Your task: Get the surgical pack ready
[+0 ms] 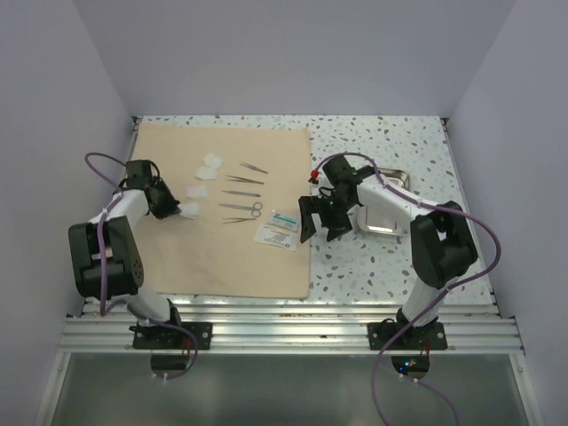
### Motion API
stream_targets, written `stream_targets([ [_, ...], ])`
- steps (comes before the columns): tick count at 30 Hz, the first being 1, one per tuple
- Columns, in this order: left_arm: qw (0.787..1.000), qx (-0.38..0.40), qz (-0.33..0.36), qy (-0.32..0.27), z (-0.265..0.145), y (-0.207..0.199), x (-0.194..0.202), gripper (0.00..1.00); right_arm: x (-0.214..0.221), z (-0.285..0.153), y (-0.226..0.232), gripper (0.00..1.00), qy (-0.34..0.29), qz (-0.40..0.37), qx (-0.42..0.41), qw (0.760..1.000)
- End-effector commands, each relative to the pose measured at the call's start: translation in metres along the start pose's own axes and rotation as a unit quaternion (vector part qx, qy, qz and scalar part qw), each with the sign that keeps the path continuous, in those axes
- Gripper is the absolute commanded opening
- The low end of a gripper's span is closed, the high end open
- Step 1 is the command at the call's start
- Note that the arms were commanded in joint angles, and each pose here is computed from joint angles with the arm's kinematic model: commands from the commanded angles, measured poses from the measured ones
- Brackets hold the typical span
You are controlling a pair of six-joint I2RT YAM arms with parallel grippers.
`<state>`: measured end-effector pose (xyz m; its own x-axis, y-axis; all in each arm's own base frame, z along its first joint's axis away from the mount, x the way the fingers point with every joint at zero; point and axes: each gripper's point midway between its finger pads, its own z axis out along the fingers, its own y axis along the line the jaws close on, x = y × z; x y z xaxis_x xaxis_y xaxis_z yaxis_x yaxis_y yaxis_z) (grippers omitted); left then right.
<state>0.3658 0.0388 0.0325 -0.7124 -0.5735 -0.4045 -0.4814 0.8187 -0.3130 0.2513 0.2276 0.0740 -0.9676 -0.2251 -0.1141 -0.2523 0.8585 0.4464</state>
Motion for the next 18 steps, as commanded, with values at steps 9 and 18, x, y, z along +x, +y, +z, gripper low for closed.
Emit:
stream_targets([
  [9, 0.981, 0.154, 0.044, -0.111, -0.143, -0.07, 0.039, 0.0, -0.013, -0.032, 0.083, 0.95, -0.035, -0.086, -0.14, 0.986],
  [18, 0.946, 0.298, 0.09, -0.096, -0.239, -0.084, 0.121, 0.0, 0.013, -0.084, 0.17, 0.97, -0.061, -0.218, -0.314, 0.922],
])
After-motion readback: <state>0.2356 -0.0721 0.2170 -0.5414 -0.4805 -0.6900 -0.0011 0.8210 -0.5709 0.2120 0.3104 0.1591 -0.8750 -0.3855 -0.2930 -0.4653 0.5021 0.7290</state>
